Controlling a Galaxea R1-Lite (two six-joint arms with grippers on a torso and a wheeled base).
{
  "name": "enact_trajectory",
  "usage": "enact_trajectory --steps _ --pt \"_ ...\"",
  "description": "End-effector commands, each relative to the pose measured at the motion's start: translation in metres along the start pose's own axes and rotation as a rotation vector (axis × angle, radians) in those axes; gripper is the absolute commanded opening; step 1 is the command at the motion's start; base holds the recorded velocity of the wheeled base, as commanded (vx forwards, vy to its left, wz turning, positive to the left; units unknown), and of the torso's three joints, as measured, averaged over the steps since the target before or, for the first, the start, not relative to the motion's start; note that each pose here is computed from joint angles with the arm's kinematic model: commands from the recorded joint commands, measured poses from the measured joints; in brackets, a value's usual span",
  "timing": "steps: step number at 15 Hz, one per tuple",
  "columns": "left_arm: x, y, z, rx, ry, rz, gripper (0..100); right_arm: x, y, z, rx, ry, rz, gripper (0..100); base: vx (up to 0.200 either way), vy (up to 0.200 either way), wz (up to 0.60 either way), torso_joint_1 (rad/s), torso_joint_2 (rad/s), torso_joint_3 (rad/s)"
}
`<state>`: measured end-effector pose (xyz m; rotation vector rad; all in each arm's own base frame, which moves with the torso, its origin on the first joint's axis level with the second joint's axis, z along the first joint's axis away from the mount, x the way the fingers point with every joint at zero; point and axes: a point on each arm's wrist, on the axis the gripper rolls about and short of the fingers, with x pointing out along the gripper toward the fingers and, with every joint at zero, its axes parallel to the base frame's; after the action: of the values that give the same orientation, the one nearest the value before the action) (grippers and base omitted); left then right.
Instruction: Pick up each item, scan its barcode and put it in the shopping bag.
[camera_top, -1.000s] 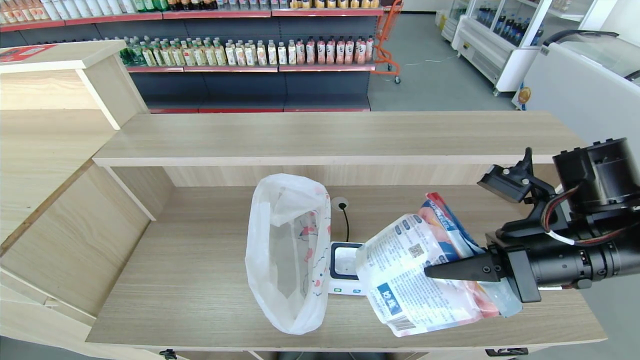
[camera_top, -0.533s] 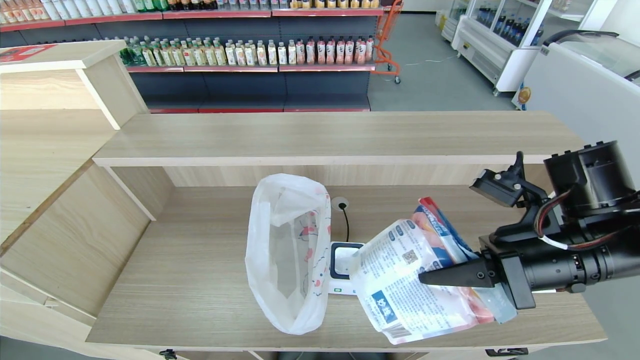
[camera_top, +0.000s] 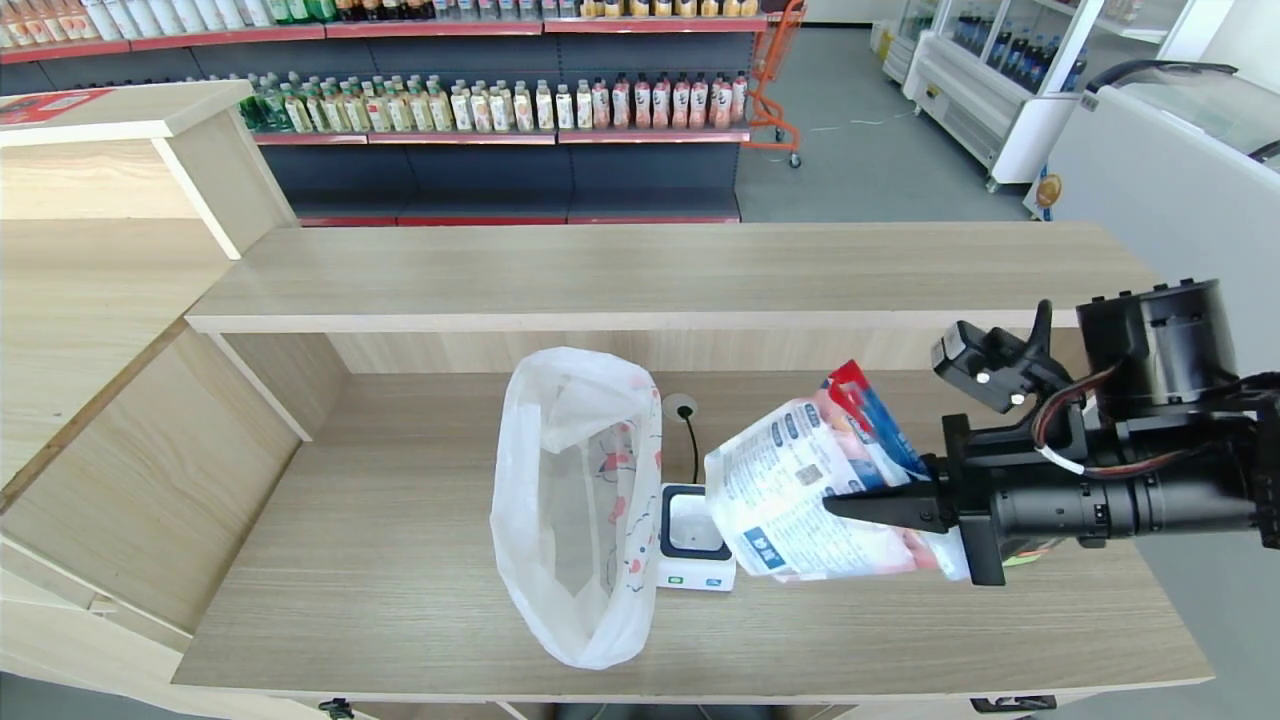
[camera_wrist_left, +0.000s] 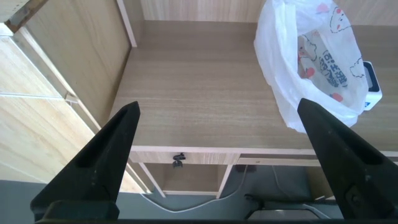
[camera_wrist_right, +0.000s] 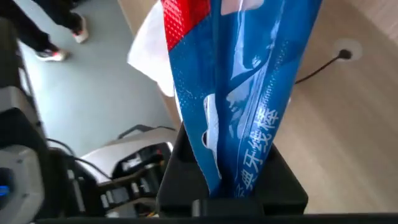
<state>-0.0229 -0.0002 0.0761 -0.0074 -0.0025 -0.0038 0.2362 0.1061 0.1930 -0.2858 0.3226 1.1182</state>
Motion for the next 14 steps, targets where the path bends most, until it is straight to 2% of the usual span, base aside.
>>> enact_trajectory --steps 1,3,4,6,10,14 --pt "0.000 0.000 0.000 0.000 -0.001 0.001 100 0.018 -0.048 -0.035 -0.181 0.034 -0.099 0 0.000 0.000 0.00 0.000 0.00 0.000" --pt "0.000 0.000 0.000 0.000 -0.001 0.001 100 0.036 -0.064 -0.045 -0.288 -0.025 -0.108 0 0.000 0.000 0.00 0.000 0.00 0.000" --pt "0.000 0.000 0.000 0.000 -0.001 -0.001 100 0.050 -0.079 -0.051 -0.363 -0.087 -0.149 0 0.000 0.000 0.00 0.000 0.00 0.000" --pt "0.000 0.000 0.000 0.000 -0.001 -0.001 100 0.062 -0.092 -0.061 -0.434 -0.150 -0.198 0 0.000 0.000 0.00 0.000 0.00 0.000" --pt "0.000 0.000 0.000 0.000 -0.001 0.001 100 0.087 -0.104 -0.088 -0.490 -0.246 -0.105 0 0.000 0.000 0.00 0.000 0.00 0.000" --pt "0.000 0.000 0.000 0.000 -0.001 0.001 100 0.107 -0.111 -0.109 -0.530 -0.289 -0.091 0 0.000 0.000 0.00 0.000 0.00 0.000"
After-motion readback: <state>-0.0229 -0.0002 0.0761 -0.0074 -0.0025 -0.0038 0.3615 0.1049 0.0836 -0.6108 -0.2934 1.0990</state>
